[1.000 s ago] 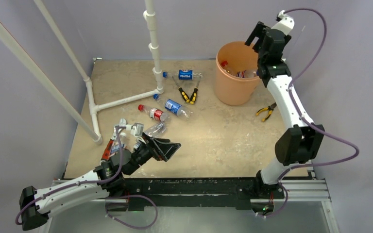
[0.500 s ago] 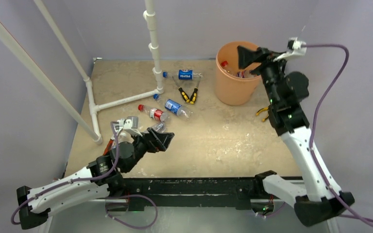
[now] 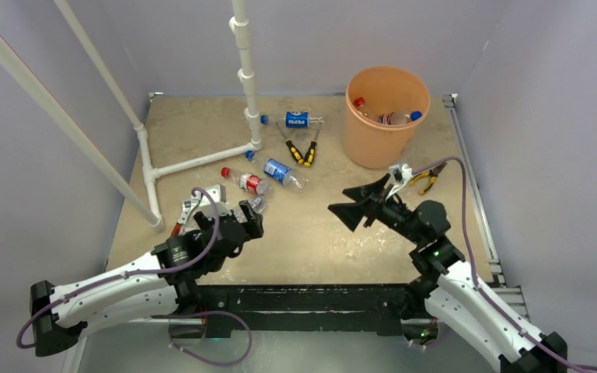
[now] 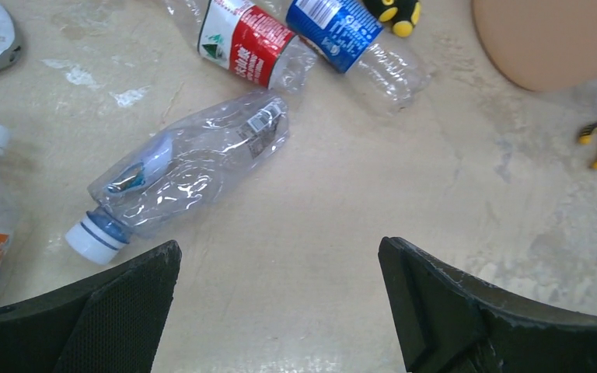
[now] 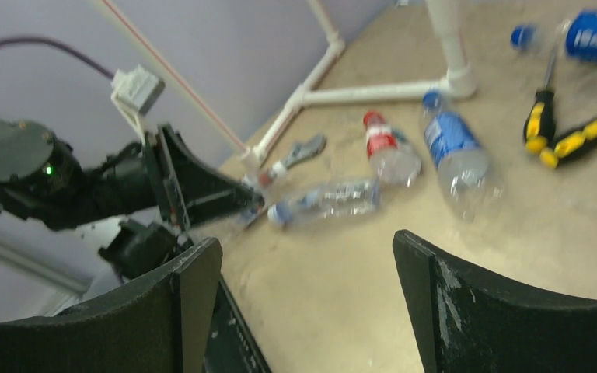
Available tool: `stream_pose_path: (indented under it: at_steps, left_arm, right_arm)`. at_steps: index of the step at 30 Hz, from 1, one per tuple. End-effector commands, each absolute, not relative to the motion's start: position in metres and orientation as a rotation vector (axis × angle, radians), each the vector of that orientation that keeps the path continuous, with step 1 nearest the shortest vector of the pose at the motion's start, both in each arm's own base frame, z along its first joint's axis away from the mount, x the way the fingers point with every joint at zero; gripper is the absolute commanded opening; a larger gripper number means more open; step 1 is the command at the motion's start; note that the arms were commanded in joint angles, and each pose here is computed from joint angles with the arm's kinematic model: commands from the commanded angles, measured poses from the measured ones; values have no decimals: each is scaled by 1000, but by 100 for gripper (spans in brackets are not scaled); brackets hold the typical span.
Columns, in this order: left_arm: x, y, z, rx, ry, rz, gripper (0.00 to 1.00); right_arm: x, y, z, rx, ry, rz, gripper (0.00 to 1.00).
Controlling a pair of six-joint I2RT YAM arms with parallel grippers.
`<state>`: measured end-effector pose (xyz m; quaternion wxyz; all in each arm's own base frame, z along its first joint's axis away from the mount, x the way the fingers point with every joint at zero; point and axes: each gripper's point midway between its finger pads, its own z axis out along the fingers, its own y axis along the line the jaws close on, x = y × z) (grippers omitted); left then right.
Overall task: Put the plastic bottles in the bin
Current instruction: Pick up the plastic bottle at the center of the board.
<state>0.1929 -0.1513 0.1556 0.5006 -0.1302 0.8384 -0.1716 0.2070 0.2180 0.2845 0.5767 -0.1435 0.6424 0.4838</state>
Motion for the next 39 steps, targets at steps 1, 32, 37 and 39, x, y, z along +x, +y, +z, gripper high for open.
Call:
stream_pose_path:
  at_steps: [1,32,37,39]
  left_arm:
    - [198,-146,145,-331,2039,-308,99]
    - [245,-130,51,-426,2239,-161,98]
    - [248,-133,71,-407,2193,-210,96]
    - [250,-129,84,-395,2161,-197,97]
  right_arm:
    - [187,220,266,-338,1488,1219,84]
    - [175,212,189,-301,1634,1212,83]
    - [176,212,189,-296,1637,1211,83]
    - [177,212,188,-293,1640,1207,83]
